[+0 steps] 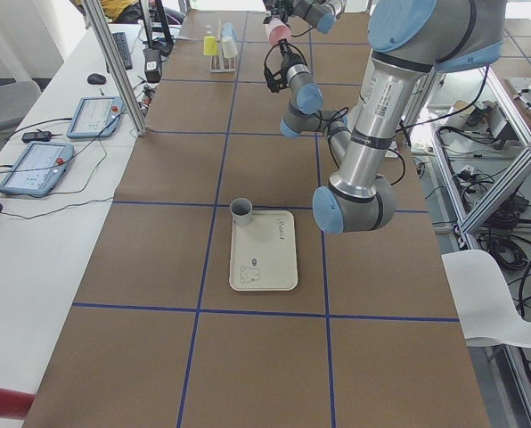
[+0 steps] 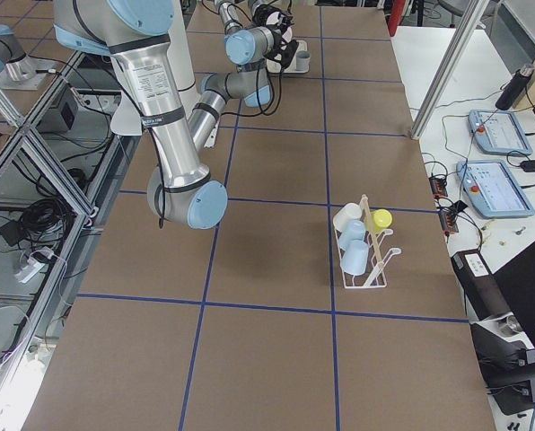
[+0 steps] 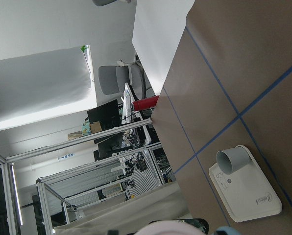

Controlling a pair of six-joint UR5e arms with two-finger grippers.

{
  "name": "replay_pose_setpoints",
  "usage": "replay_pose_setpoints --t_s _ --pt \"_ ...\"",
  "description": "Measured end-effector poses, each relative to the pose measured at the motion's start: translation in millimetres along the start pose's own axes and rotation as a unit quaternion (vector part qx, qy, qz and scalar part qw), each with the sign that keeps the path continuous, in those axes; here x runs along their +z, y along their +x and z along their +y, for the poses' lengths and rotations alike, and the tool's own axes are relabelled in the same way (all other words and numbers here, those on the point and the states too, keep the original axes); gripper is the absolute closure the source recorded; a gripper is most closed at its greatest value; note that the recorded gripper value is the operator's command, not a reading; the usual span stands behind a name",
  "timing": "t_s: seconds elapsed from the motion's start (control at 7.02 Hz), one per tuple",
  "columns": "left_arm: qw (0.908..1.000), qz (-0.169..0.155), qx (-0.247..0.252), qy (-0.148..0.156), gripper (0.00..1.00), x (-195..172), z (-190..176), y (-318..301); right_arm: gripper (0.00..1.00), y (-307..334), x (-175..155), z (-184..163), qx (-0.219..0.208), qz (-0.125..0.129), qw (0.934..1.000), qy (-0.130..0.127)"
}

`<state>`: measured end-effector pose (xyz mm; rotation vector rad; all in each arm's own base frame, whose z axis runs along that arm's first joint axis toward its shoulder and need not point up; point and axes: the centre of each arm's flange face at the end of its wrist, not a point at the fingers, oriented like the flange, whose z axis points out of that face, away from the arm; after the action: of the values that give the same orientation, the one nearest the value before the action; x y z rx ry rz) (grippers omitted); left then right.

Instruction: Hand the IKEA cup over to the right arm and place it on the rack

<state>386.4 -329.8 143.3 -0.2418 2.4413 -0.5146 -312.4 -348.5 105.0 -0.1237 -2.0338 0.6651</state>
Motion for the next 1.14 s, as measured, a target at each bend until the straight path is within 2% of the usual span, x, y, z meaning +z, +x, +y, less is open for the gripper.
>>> replay_pose_setpoints --t_s 0.14,0.28,0.43,0.71,0.85,1.0,1.14 --pt "1.0000 -0.001 0.000 0.001 0.31 0.7 0.1 0.1 1.00 -0.1 -0.1 -0.1 0.000 -0.001 1.0000 0.001" --pt "1.0000 -0.004 0.000 0.003 0.13 1.8 0.1 -0.5 1.00 -0.8 -0.2 0.3 0.000 -0.002 1.0000 0.000" --pt "1.0000 -0.005 0.000 0.004 0.01 2.3 0.3 -0.1 1.00 -0.7 -0.1 0.2 0.000 -0.001 1.0000 0.001" --pt "0.9999 -0.007 0.001 0.008 0.01 2.3 0.0 2.2 1.00 -2.0 -2.4 -0.7 -0.001 -0.003 1.0000 0.002" --pt "0.9999 -0.009 0.008 0.011 0.01 0.8 -1.6 2.9 1.00 -3.2 -8.7 -9.6 -0.005 -0.003 0.9999 0.014" --pt "0.9996 -0.011 0.020 0.014 0.01 -1.0 -3.9 2.5 1.00 -5.5 -21.8 -32.5 -0.014 -0.002 0.9990 0.042" --pt "0.9993 -0.013 0.029 0.018 0.01 -3.3 -7.1 2.3 1.00 -9.6 -41.2 -70.8 -0.029 0.002 0.9956 0.089"
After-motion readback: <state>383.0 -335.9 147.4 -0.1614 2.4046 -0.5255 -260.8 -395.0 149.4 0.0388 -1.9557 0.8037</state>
